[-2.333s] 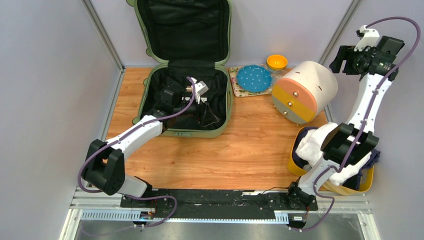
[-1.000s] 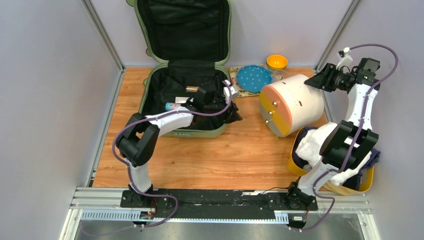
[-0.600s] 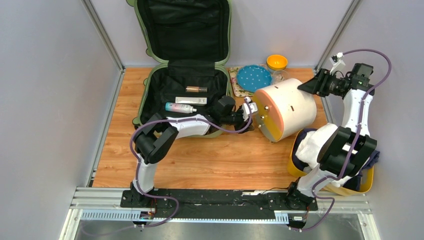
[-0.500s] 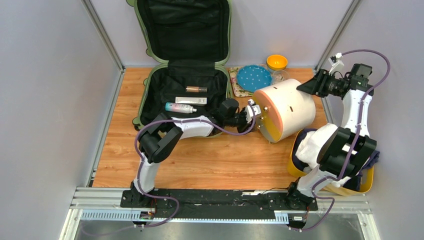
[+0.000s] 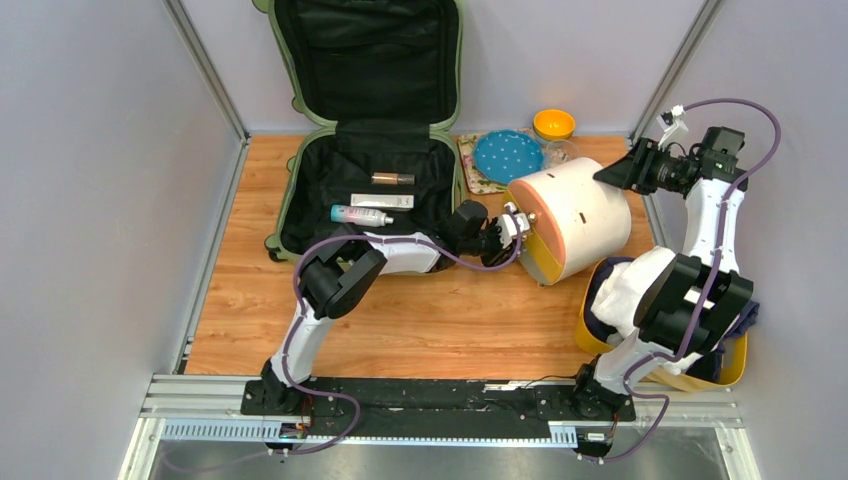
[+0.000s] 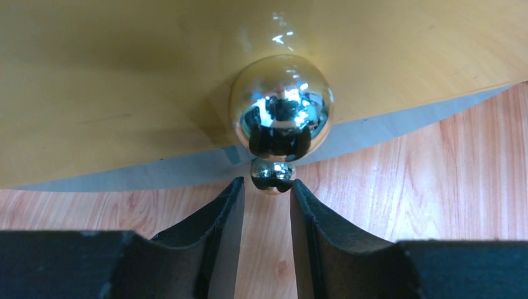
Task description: Open, take out, and arrange the luggage
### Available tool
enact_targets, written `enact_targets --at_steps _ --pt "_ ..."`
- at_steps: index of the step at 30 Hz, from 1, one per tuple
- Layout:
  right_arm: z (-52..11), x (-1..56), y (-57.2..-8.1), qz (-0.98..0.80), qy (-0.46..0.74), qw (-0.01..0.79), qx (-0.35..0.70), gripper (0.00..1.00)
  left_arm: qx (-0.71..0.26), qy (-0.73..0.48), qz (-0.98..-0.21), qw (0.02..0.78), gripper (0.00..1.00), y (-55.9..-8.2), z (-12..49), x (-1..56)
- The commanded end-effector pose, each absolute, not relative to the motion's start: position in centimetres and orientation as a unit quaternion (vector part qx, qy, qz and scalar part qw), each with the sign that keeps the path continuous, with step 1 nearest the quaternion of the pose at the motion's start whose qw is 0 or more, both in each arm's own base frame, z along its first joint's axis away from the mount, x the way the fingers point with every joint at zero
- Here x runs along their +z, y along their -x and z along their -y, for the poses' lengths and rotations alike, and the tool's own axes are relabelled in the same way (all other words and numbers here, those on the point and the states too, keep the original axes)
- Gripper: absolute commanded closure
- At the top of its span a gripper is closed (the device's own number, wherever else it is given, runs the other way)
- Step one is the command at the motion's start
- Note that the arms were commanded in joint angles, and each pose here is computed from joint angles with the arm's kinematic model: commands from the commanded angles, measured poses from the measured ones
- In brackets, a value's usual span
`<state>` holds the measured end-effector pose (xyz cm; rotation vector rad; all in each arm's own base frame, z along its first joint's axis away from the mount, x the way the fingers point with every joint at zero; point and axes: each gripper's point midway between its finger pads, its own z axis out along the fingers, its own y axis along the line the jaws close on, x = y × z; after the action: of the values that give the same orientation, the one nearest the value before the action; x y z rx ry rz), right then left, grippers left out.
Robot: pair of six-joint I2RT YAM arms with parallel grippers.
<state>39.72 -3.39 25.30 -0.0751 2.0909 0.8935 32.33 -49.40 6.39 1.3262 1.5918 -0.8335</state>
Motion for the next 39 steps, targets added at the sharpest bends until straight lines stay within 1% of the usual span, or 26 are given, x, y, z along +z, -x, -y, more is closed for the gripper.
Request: enact_targets --at_steps 1,2,3,5,8,10,16,17,22,23,28,30,35,39 --pt "2.8 21.5 -37.7 -0.874 -0.013 0.337 0.35 0.47 -0.328 -0.512 -0.625 0.489 0.59 -34.3 50.9 9.1" --pt "3.0 21.8 -37.9 -0.874 -0.013 0.341 0.346 0.43 -0.329 -0.511 -0.624 0.491 0.58 -34.3 50.9 9.2" --pt "3.1 22.0 -38.1 -0.874 -0.014 0.345 0.342 0.41 -0.332 -0.509 -0.623 0.492 0.56 -34.0 51.0 9.3" --pt "3.3 22.7 -38.4 -0.872 -0.017 0.352 0.338 0.39 -0.339 -0.5 -0.616 0.506 0.54 -34.1 51.0 10.4" --pt "3.4 23.9 -38.8 -0.868 -0.023 0.368 0.333 0.36 -0.347 -0.488 -0.613 0.516 0.54 -33.9 51.0 11.0" --pt "3.6 25.1 -39.1 -0.863 -0.019 0.386 0.325 0.34 -0.35 -0.473 -0.621 0.518 0.56 -34.0 50.8 10.9" --pt "3.9 28.2 -39.8 -0.852 -0.018 0.42 0.312 0.33 -0.366 -0.445 -0.609 0.545 0.58 -33.8 50.4 12.1" --pt "3.9 28.6 -39.8 -0.85 -0.018 0.424 0.312 0.33 -0.371 -0.439 -0.602 0.554 0.62 -33.8 50.4 12.6" --pt "3.6 30.9 -39.8 -0.838 -0.009 0.447 0.312 0.33 -0.372 -0.447 -0.596 0.553 0.73 -33.5 50.4 12.4" --pt "3.4 31.6 -39.6 -0.835 -0.004 0.454 0.312 0.33 -0.37 -0.451 -0.593 0.554 0.78 -33.4 50.4 12.5" --pt "1.3 32.8 -38.6 -0.827 0.02 0.462 0.321 0.32 -0.374 -0.462 -0.596 0.54 0.91 -32.7 50.0 11.6" --pt "-0.1 32.9 -38.1 -0.827 0.036 0.459 0.322 0.32 -0.371 -0.463 -0.599 0.538 1.0 -32.5 49.7 11.3" --pt "-4.0 32.7 -36.4 -0.827 0.08 0.444 0.335 0.33 -0.355 -0.468 -0.605 0.538 1.0 -32.2 48.7 11.0" --pt "-6.8 31.0 -34.8 -0.835 0.118 0.421 0.336 0.34 -0.343 -0.474 -0.609 0.535 1.0 -31.9 47.7 10.4"
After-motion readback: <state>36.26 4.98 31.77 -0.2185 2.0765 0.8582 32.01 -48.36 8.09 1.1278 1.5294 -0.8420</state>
